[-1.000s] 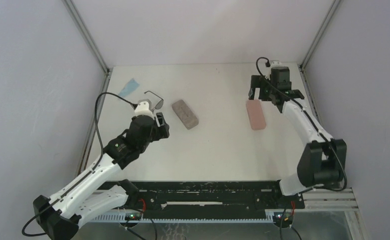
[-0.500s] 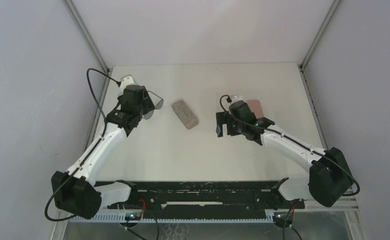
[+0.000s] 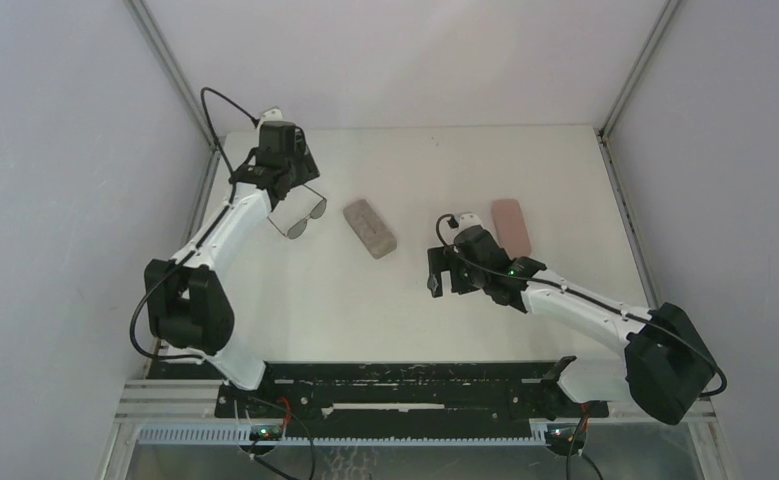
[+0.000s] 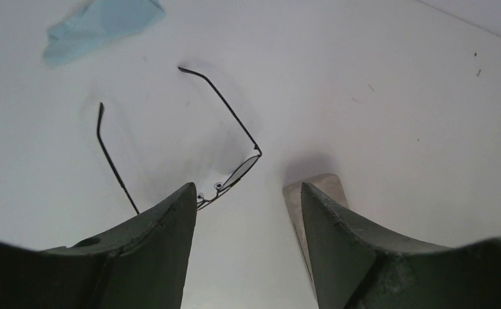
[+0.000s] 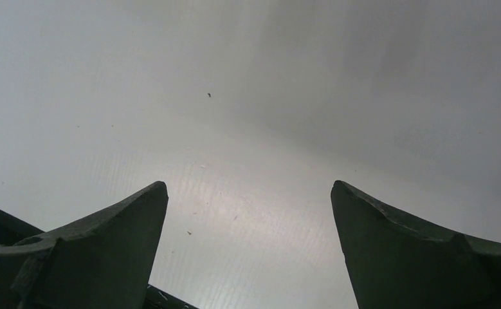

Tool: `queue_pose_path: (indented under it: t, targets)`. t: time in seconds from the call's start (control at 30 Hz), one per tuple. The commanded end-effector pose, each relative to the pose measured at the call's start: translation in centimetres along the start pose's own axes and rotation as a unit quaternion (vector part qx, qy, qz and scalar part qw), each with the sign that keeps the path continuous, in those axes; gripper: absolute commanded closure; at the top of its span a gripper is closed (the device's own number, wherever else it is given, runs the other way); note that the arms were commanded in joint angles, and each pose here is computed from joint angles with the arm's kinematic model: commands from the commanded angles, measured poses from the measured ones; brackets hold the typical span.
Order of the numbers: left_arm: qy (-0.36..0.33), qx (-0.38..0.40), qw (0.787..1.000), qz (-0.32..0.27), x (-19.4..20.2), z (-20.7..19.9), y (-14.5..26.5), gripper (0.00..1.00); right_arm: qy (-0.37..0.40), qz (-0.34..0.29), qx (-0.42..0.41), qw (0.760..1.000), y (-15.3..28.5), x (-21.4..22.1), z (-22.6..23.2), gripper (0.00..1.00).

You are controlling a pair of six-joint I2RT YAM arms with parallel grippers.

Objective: Organize the sunglasses
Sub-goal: Move the sunglasses case at the center of the board.

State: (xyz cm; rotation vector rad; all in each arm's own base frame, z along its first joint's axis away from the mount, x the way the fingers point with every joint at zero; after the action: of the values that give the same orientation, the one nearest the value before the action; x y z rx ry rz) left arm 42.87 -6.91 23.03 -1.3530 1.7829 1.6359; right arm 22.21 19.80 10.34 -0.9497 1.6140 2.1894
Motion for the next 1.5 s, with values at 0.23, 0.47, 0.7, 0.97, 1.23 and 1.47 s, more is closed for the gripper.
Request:
queue_pose_path:
  t: [0.23,0.47,0.7,0.97,1.23,1.47]
  targets:
    - [0.007,0.082,0.997,0.004,2.6,-1.0,5.2,0.35,0.102,-0.079,-0.06,0.99,-3.4,-9.0,4.7,0.01]
    - [0.033,0.125,0.992,0.002,7.8,1.1,11.1,0.34,0.175,-0.052,-0.061,0.981,-9.2,-13.3,7.4,0.0]
    - [0.052,0.142,0.988,-0.011,10.4,4.5,14.4,0.31,0.207,-0.02,-0.061,0.976,-14.3,-15.0,9.3,0.0]
    - [0.06,0.159,0.985,-0.022,10.8,5.7,16.4,0.31,0.218,0.019,-0.047,0.975,-17.3,-14.5,8.9,0.04]
    - [0.05,0.158,0.986,-0.011,11.9,6.0,15.9,0.32,0.219,0.029,-0.053,0.974,-17.9,-14.0,8.9,0.15]
    - [0.05,0.16,0.986,-0.015,12.0,6.2,16.0,0.33,0.214,0.017,-0.053,0.975,-17.0,-14.8,9.2,0.41]
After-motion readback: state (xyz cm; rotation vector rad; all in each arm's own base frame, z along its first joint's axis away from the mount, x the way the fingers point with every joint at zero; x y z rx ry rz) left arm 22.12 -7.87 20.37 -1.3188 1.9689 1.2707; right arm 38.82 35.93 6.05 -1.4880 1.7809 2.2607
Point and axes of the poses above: each gripper's point midway between its finger pads, its own y axis back along the fingers, its own z axis along the line the jaws close on, x = y × z, the point moved 3 cm from there along y, back along the fingers, and after that the axes turned 4 degrees about y, right-handed, at the moved point
